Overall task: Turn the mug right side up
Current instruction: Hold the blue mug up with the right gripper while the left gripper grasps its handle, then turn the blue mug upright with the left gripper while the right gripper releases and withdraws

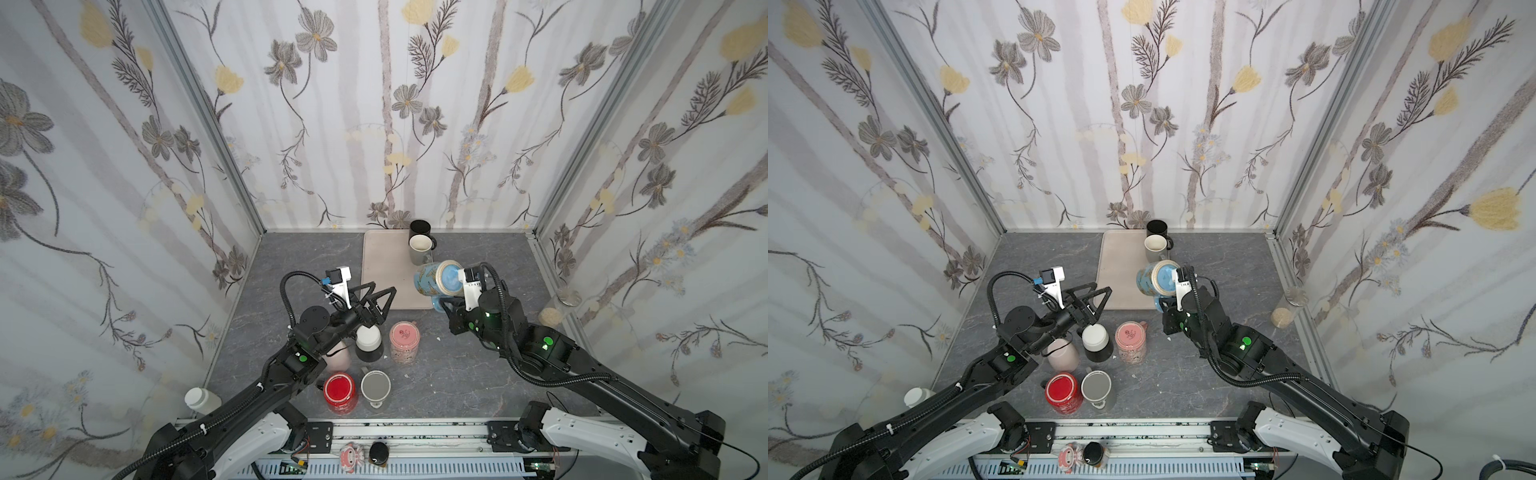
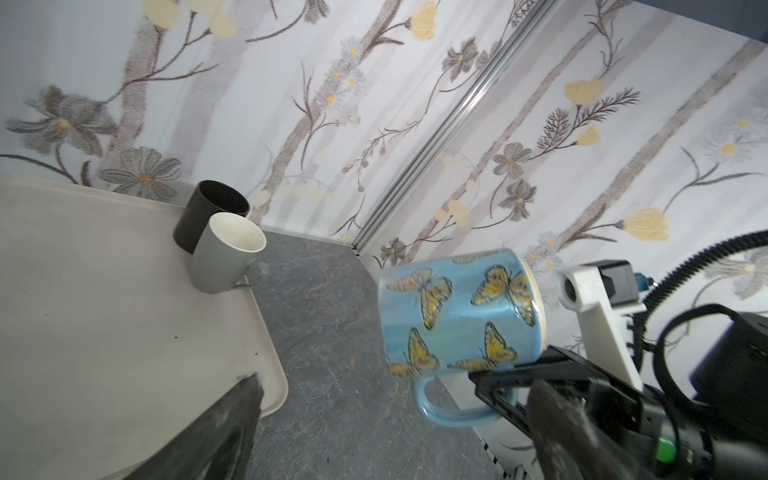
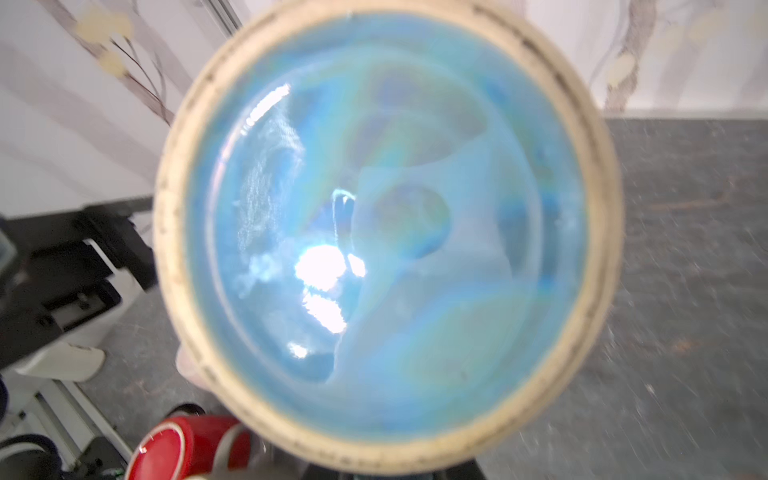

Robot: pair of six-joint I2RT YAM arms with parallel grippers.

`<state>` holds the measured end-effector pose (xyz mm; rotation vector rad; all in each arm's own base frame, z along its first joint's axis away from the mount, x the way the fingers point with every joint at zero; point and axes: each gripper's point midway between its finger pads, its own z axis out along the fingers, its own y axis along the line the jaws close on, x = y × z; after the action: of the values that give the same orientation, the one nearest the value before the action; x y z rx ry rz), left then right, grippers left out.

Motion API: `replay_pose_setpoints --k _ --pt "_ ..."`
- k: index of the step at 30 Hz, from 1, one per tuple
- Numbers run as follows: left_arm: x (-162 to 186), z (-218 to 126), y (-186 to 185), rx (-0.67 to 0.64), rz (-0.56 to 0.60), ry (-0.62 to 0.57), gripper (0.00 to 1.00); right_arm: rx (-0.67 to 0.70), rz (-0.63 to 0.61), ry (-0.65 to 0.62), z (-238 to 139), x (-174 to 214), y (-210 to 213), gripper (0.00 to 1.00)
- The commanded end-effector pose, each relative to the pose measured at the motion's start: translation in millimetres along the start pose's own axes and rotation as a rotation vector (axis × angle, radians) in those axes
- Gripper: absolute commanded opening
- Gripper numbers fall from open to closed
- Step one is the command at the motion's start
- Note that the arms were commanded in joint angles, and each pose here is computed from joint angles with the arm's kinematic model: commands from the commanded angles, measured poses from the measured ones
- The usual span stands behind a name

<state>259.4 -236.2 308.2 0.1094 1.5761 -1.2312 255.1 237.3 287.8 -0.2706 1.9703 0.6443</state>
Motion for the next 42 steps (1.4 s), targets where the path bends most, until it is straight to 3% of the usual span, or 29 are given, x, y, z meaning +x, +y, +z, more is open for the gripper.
replay_pose_setpoints --k 1,7,11,16,21,27,30,35,42 --pt "-11 -2 -38 0.186 -0.003 -0.015 1.0 -0.289 0.02 -0.381 -15 -89 54 0.0" --pt "-13 -1 -55 0.329 -0.021 -0.01 0.99 -0.51 0.06 -0.522 -24 -120 82 0.0" --pt "-16 -3 -66 0.403 -0.018 -0.025 0.93 -0.641 0.08 -0.565 -36 -127 99 0.0" --pt "-26 -9 -82 0.492 -0.013 -0.069 0.78 -0.749 0.109 -0.546 -38 -124 112 0.0" --pt "-34 -5 -85 0.499 0.002 -0.093 0.74 -0.847 0.13 -0.514 -41 -114 123 0.0" --pt "-42 2 -84 0.478 0.022 -0.111 0.55 -0.895 0.172 -0.495 -46 -104 123 0.0" --pt "-42 3 -78 0.452 0.023 -0.118 0.55 -0.918 0.188 -0.515 -57 -107 123 0.0" --pt "-46 3 -76 0.436 0.029 -0.136 0.64 -0.919 0.209 -0.472 -52 -92 119 0.0" --pt "-47 6 -81 0.471 0.014 -0.123 0.4 -0.928 0.25 -0.428 -37 -83 119 0.0"
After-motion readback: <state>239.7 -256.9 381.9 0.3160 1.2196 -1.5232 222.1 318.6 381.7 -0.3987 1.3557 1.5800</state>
